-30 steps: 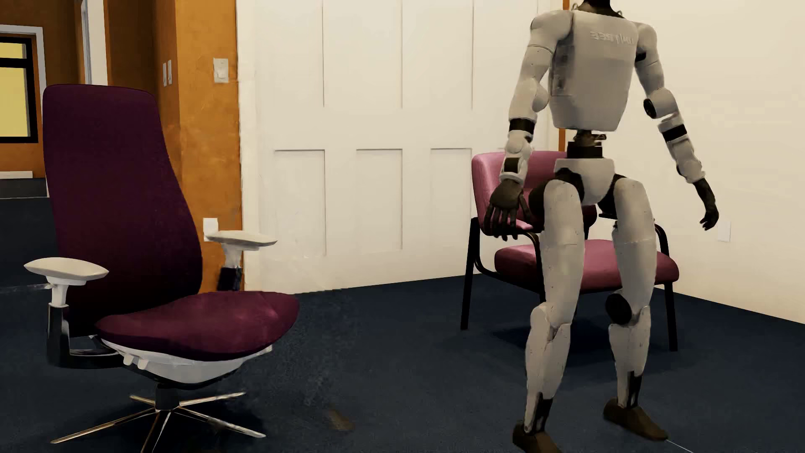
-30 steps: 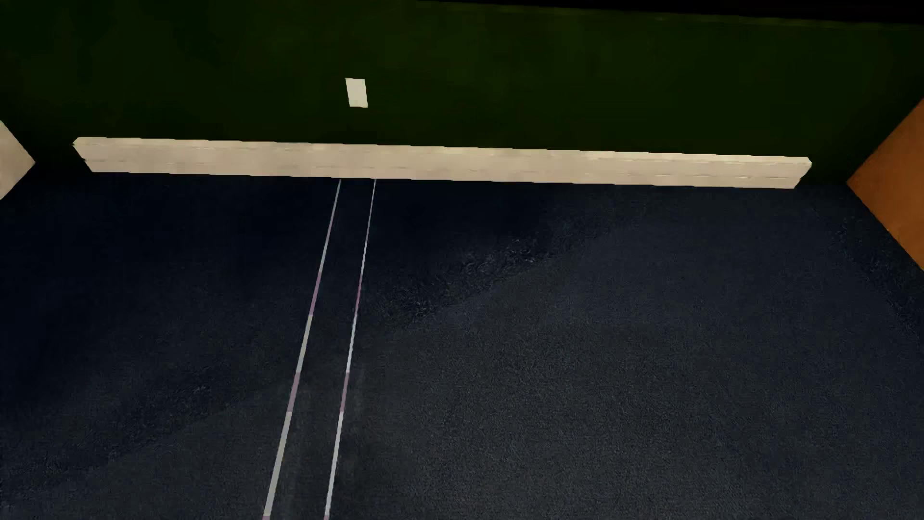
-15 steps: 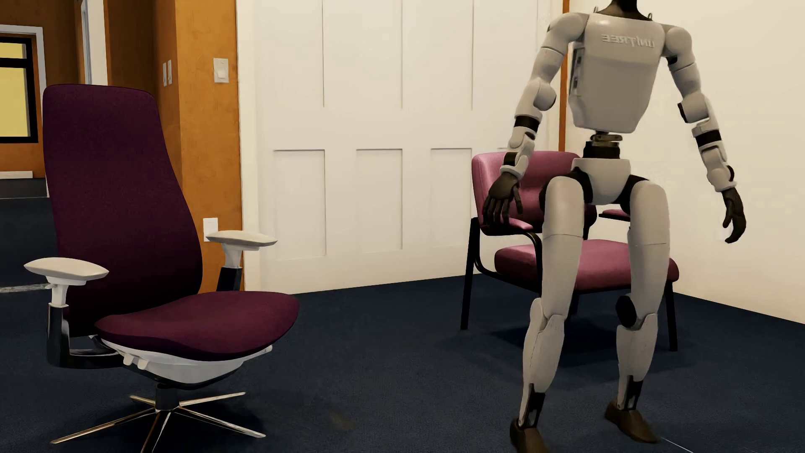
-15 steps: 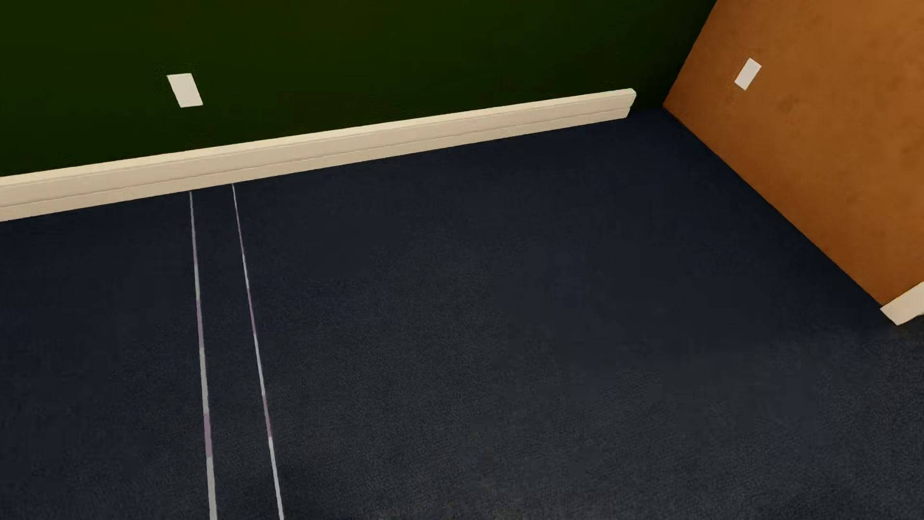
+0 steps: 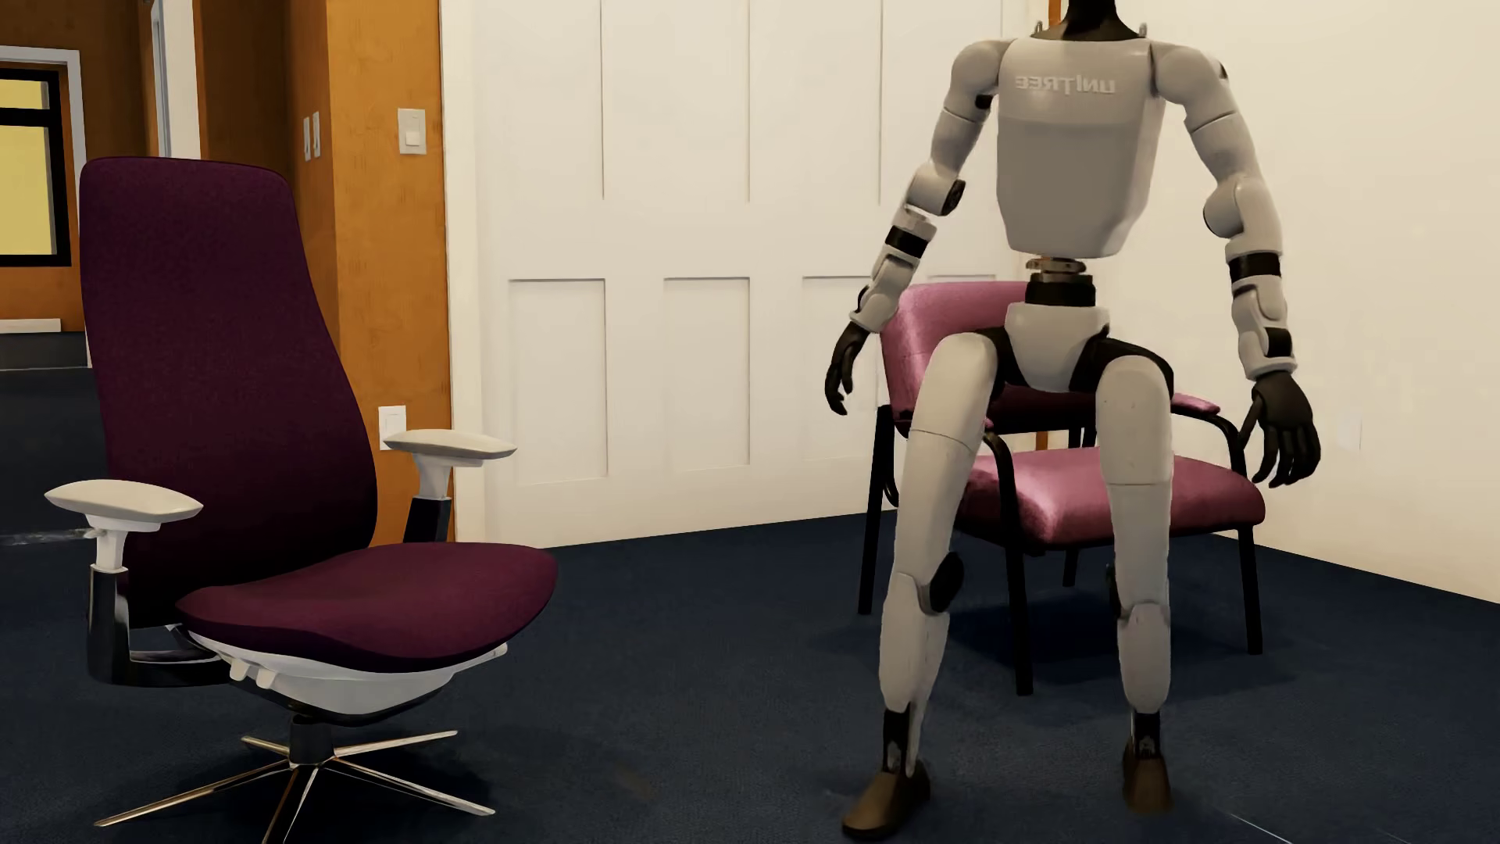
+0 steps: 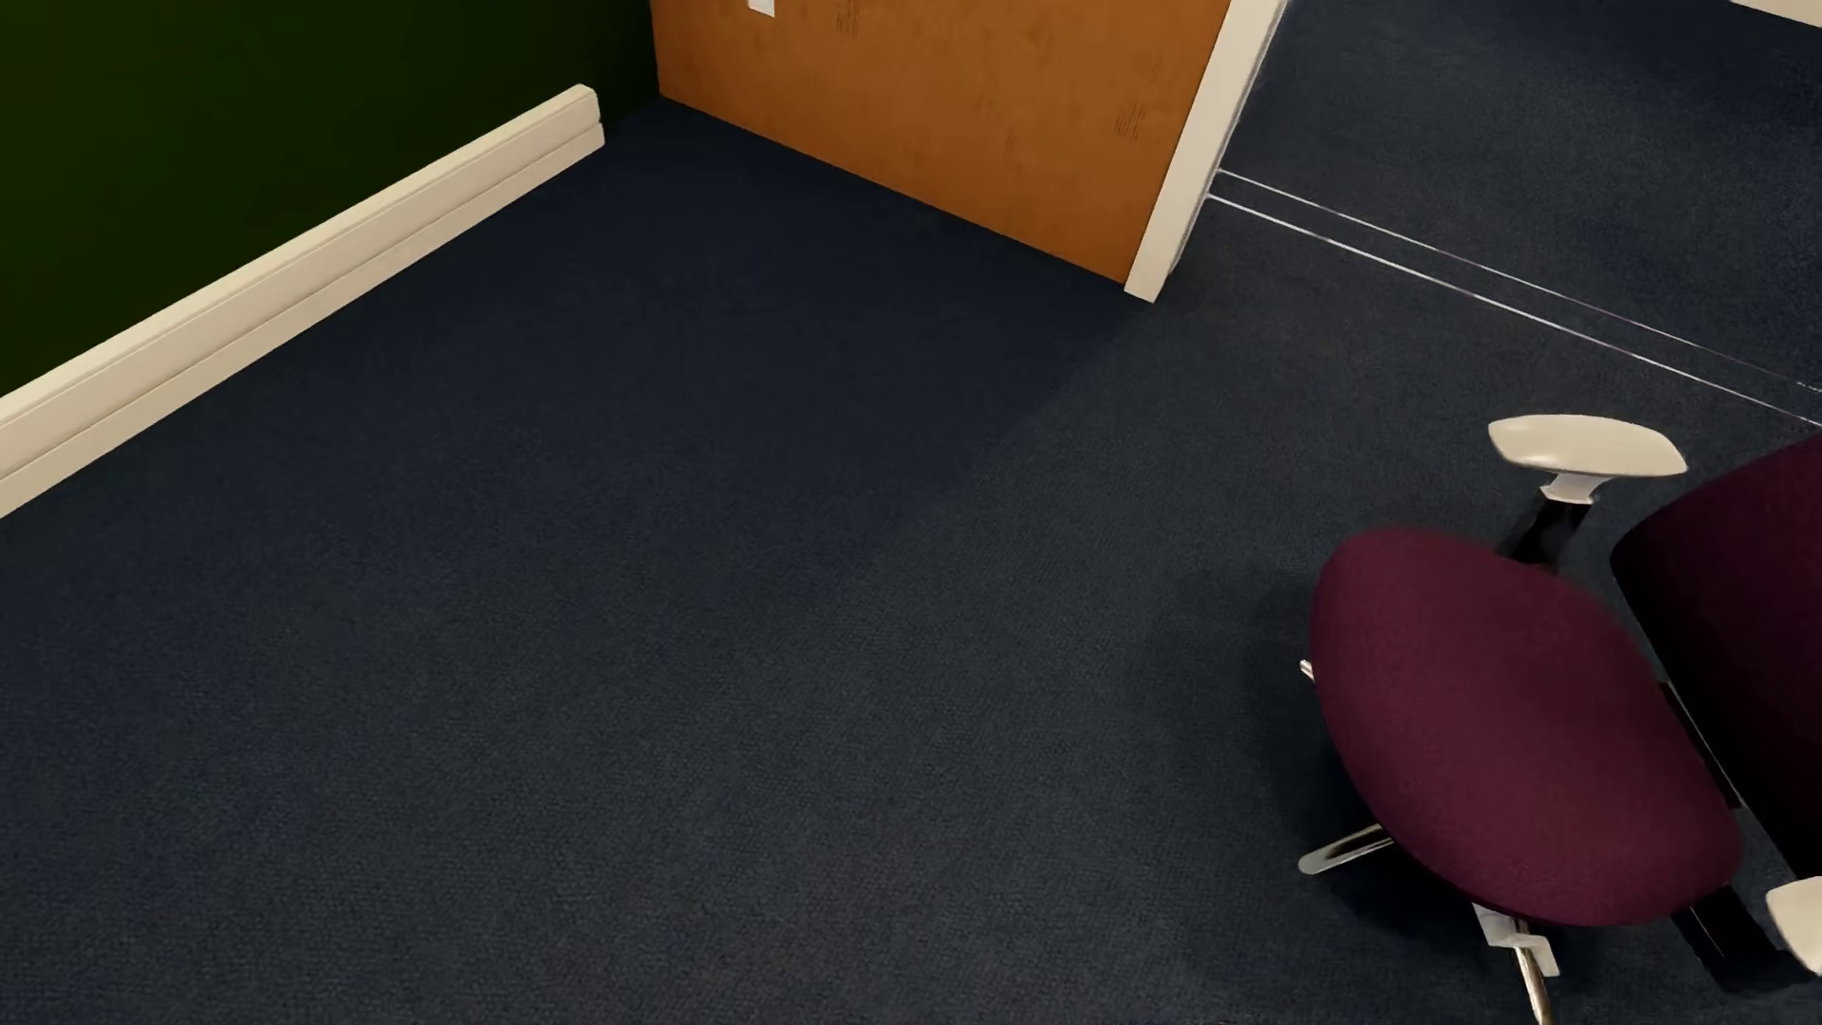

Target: Take a seat on the dark chair

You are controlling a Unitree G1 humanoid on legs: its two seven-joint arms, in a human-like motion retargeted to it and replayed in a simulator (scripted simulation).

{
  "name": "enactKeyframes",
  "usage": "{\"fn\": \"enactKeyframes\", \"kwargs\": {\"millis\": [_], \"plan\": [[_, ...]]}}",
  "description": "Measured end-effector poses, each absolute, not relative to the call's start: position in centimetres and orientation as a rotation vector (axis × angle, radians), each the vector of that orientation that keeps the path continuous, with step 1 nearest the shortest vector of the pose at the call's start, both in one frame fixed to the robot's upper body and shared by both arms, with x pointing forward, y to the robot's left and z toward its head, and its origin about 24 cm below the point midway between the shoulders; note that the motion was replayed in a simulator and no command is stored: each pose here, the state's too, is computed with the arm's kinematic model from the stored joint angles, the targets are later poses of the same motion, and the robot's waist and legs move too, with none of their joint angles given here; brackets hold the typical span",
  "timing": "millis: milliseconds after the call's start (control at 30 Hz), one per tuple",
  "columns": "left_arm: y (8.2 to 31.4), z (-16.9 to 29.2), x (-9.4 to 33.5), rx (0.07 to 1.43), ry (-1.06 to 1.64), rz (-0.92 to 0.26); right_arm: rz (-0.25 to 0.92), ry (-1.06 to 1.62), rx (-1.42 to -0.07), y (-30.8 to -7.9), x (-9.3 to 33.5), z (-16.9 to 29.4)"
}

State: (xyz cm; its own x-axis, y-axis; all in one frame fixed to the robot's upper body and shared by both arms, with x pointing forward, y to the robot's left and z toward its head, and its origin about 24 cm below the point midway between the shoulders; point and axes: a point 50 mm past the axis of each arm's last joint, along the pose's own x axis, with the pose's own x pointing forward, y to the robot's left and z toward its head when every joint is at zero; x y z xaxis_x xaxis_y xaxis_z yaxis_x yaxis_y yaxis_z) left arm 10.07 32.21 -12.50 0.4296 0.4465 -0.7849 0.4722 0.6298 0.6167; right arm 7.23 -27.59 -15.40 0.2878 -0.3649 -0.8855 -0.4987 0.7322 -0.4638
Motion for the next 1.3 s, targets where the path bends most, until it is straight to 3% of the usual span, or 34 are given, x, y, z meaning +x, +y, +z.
{"fn": "enactKeyframes", "kwargs": {"millis": [67, 200, 400, 567, 800, 1000, 1167, 1300], "plan": [[32.3, -12.5, 9.8, 0.919, 1.180, 0.018, 0.158, 1.316, -0.844, -27.4, 6.8, -15.5], [31.7, -12.6, 10.7, 0.890, 1.161, 0.031, 0.118, 1.313, -0.857, -28.4, 7.3, -15.1], [30.1, -13.3, 10.9, 0.850, 1.167, -0.057, 0.162, 1.245, -0.951, -29.0, 9.9, -14.2], [31.5, -12.9, 10.1, 0.838, 1.212, -0.010, 0.236, 1.140, -0.986, -27.6, 12.4, -13.9], [32.1, -13.0, 8.3, 0.830, 1.262, -0.015, 0.249, 1.243, -0.948, -28.3, 9.4, -14.6], [30.9, -12.5, 11.6, 0.882, 1.112, -0.031, 0.221, 1.229, -0.978, -28.4, 9.6, -14.5], [29.0, -13.1, 11.8, 0.911, 1.080, -0.074, 0.102, 1.276, -0.964, -29.7, 7.9, -14.3], [29.0, -12.5, 13.4, 0.907, 1.022, -0.033, 0.046, 1.219, -0.963, -29.8, 8.6, -14.0]]}}
